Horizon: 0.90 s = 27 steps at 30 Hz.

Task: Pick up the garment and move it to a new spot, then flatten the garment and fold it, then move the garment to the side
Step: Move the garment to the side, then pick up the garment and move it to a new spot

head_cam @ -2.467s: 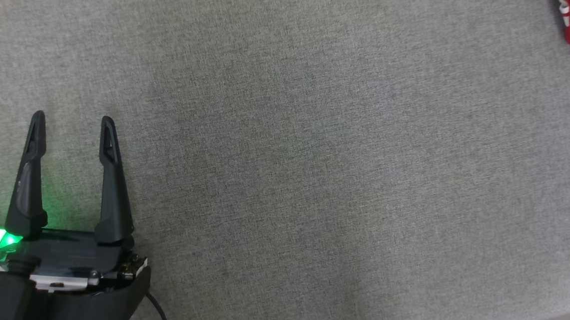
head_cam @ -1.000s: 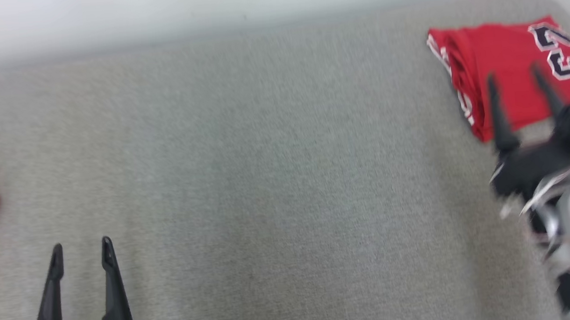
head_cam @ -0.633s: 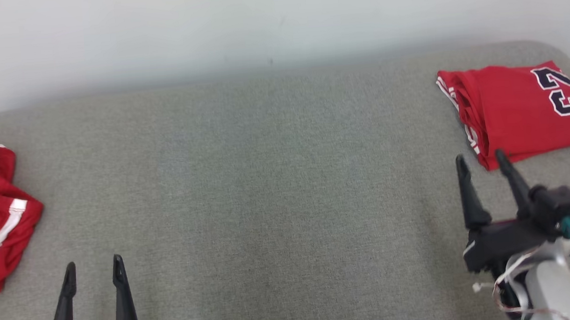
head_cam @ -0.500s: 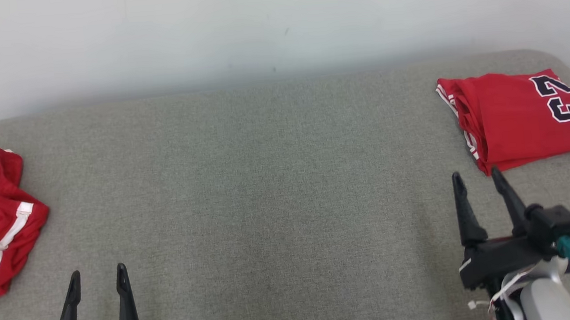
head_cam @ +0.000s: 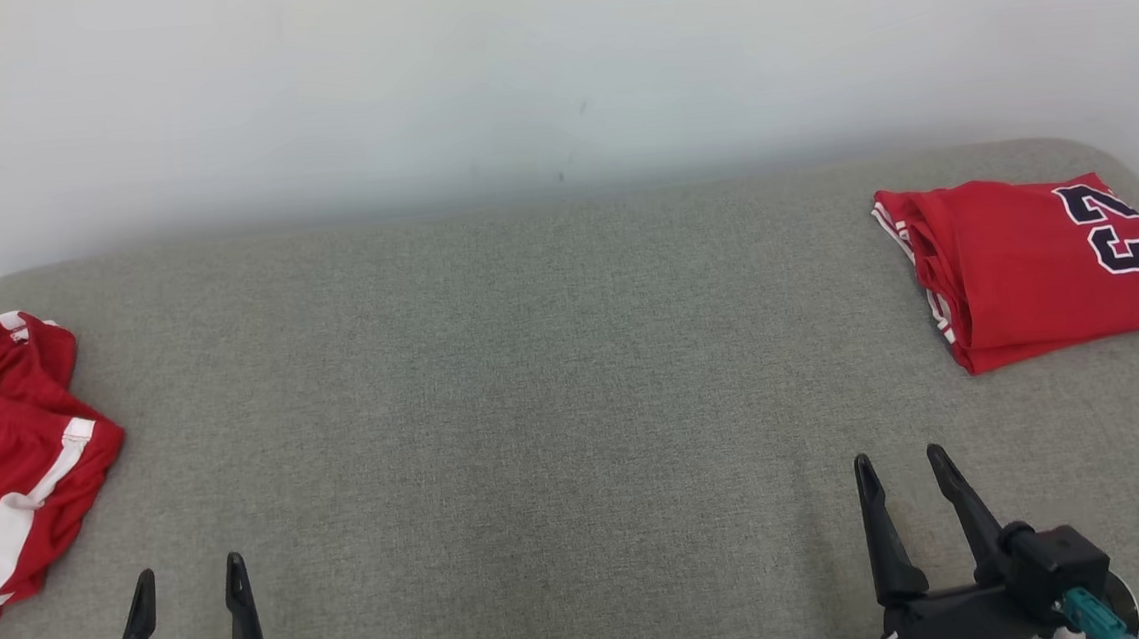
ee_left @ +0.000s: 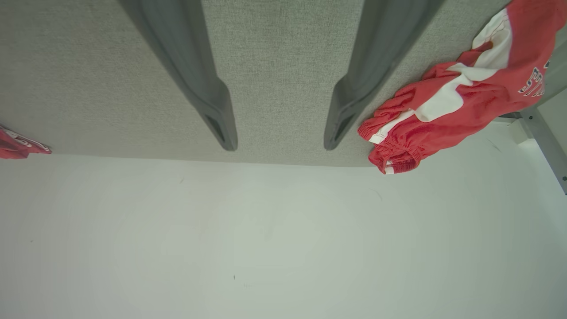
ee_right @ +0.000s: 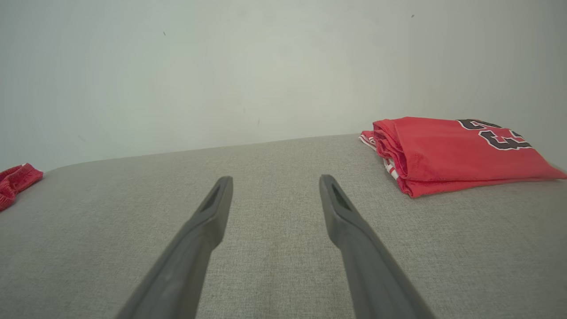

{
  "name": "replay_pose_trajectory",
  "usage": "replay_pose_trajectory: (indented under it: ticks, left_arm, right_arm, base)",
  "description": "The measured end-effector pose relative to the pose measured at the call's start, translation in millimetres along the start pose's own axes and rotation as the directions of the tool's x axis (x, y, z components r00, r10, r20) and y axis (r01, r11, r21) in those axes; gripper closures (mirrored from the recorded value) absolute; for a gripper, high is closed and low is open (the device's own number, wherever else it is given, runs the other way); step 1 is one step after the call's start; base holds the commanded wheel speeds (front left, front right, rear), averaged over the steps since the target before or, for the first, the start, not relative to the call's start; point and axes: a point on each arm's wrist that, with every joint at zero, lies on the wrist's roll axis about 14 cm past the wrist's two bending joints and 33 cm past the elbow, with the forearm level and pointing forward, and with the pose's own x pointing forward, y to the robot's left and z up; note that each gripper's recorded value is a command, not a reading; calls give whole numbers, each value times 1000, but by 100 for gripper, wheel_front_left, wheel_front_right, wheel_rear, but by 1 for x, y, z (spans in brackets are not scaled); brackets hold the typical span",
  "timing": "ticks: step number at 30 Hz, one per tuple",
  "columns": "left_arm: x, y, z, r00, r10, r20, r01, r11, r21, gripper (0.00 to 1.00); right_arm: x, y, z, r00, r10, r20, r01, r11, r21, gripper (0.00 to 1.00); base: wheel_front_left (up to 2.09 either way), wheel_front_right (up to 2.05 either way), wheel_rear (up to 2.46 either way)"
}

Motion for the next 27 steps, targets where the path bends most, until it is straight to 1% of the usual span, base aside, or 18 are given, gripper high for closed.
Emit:
replay_pose_trajectory:
  ticks: [10,27]
  left_arm:
    - [-10,6,-11,999,20,-40,-20,1000,12,0]
    - [-12,4,-20,997,13,-70,-11,1000,21,0]
  right_arm:
    - [-17,7,-1,1000,0,3,0,1000,-6,0]
    - [-21,7,-4,1000,-2,-7,2,1000,-9,0]
  base:
    - [0,0,0]
    - [0,0,0]
